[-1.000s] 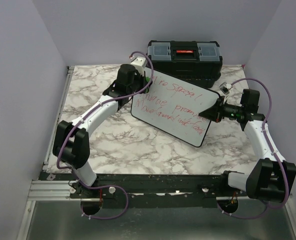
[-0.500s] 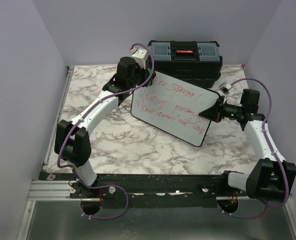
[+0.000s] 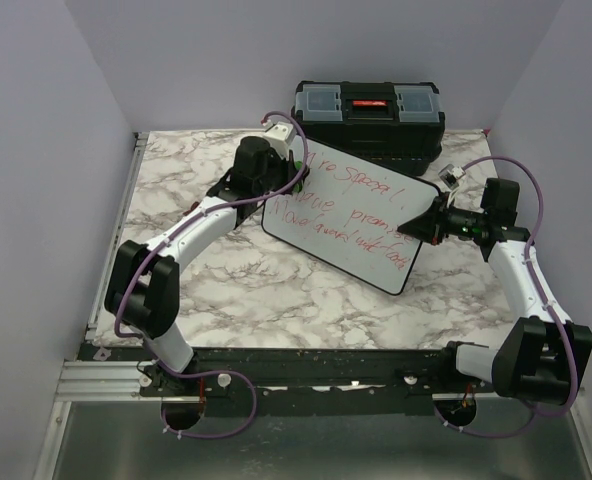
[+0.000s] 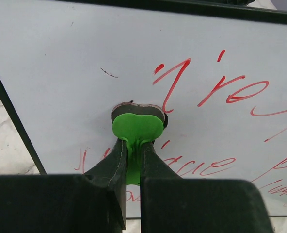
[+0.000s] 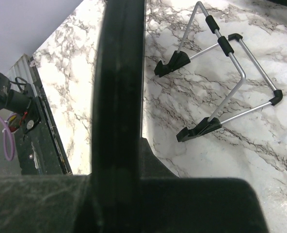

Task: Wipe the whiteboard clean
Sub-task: Erase the whiteboard at the whiteboard stand.

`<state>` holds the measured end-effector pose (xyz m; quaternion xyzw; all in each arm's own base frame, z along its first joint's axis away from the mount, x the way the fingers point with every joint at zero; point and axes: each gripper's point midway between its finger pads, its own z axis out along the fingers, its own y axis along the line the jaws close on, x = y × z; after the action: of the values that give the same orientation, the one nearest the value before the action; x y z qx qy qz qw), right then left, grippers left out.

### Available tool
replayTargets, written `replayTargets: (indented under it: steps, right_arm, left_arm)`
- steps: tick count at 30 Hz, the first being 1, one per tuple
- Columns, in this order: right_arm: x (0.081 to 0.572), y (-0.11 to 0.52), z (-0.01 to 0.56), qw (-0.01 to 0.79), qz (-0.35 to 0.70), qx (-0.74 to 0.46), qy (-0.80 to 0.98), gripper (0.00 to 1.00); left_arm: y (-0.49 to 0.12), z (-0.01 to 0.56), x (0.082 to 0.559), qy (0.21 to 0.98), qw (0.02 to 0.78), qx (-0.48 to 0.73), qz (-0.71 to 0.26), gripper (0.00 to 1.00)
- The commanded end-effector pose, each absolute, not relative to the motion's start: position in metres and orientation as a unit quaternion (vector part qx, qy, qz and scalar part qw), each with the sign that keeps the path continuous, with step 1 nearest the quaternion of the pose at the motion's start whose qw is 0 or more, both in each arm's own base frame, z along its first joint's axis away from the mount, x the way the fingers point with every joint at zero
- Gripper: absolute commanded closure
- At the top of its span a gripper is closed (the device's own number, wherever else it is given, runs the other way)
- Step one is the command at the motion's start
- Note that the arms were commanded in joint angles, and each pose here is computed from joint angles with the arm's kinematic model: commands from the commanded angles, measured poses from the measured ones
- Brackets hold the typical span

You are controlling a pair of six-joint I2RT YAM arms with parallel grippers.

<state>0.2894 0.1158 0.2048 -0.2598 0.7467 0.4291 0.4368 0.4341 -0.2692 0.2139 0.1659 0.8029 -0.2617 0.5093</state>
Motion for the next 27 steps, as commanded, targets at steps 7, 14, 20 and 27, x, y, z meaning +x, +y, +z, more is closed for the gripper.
replayTargets:
  steps: [7,14,20,27]
  right_arm:
    - [0.279,0.128,0.216,0.459,0.442,-0.324,0.699,0.99]
    - [0.279,0.128,0.217,0.46,0.441,-0.325,0.699,0.99]
    - [0.279,0.128,0.217,0.459,0.441,-0.325,0.699,0.99]
    - [0.279,0.128,0.216,0.458,0.442,-0.324,0.699,0.99]
  left_arm:
    - [-0.283,0.254,0.448,0.791,0.519,0.17,-0.276,1.0]
    - [-0.294,0.286,0.46,0.775,0.532,0.174,-0.293,1.0]
    - [-0.297,0.266,0.454,0.786,0.511,0.179,-0.298,1.0]
    - [-0.289,0.213,0.436,0.814,0.471,0.187,-0.283,1.0]
